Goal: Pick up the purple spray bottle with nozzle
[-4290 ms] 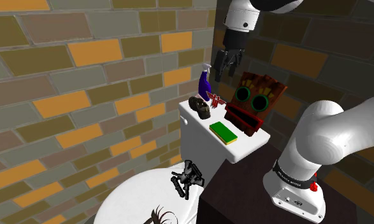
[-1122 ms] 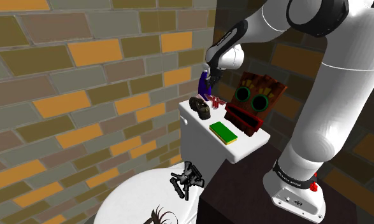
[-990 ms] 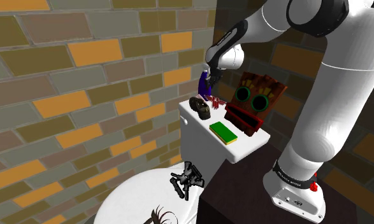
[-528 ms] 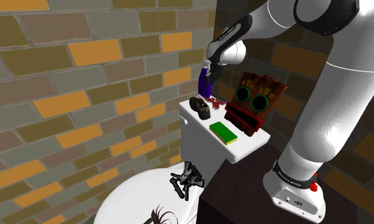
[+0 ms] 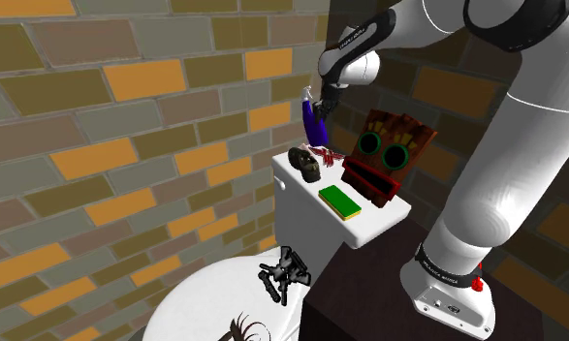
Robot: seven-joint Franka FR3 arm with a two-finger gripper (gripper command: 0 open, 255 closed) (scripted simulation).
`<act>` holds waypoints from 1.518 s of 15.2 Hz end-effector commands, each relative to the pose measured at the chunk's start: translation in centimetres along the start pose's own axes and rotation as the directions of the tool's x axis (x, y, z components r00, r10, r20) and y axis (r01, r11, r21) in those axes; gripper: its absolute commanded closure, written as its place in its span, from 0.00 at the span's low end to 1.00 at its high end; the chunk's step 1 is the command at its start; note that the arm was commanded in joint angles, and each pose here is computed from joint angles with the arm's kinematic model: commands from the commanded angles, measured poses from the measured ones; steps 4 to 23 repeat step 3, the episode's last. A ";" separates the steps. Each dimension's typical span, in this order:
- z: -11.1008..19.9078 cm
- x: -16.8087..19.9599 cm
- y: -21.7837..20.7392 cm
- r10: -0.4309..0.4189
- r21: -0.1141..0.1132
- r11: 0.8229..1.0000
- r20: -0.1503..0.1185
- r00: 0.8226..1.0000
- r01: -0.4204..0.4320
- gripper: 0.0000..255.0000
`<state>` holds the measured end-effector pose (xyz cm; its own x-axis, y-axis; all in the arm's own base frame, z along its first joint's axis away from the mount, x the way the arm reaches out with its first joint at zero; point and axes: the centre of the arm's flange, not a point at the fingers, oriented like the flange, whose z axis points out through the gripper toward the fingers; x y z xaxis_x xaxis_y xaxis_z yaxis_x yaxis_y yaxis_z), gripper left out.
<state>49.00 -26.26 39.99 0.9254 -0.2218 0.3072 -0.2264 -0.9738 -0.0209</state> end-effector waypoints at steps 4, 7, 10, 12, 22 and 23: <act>-1.4 0.6 -0.2 -0.001 -0.002 1.000 -0.010 1.000 0.001 1.00; -1.4 0.6 -0.2 -0.001 -0.002 1.000 -0.010 1.000 0.001 1.00; -1.4 0.6 -0.2 -0.001 -0.002 1.000 -0.010 1.000 0.001 1.00; -1.4 0.6 -0.2 -0.001 -0.002 1.000 -0.010 1.000 0.001 1.00; -1.4 0.6 -0.2 -0.001 -0.002 1.000 -0.010 1.000 0.001 1.00; -1.4 0.6 -0.2 -0.001 -0.002 1.000 -0.010 1.000 0.001 1.00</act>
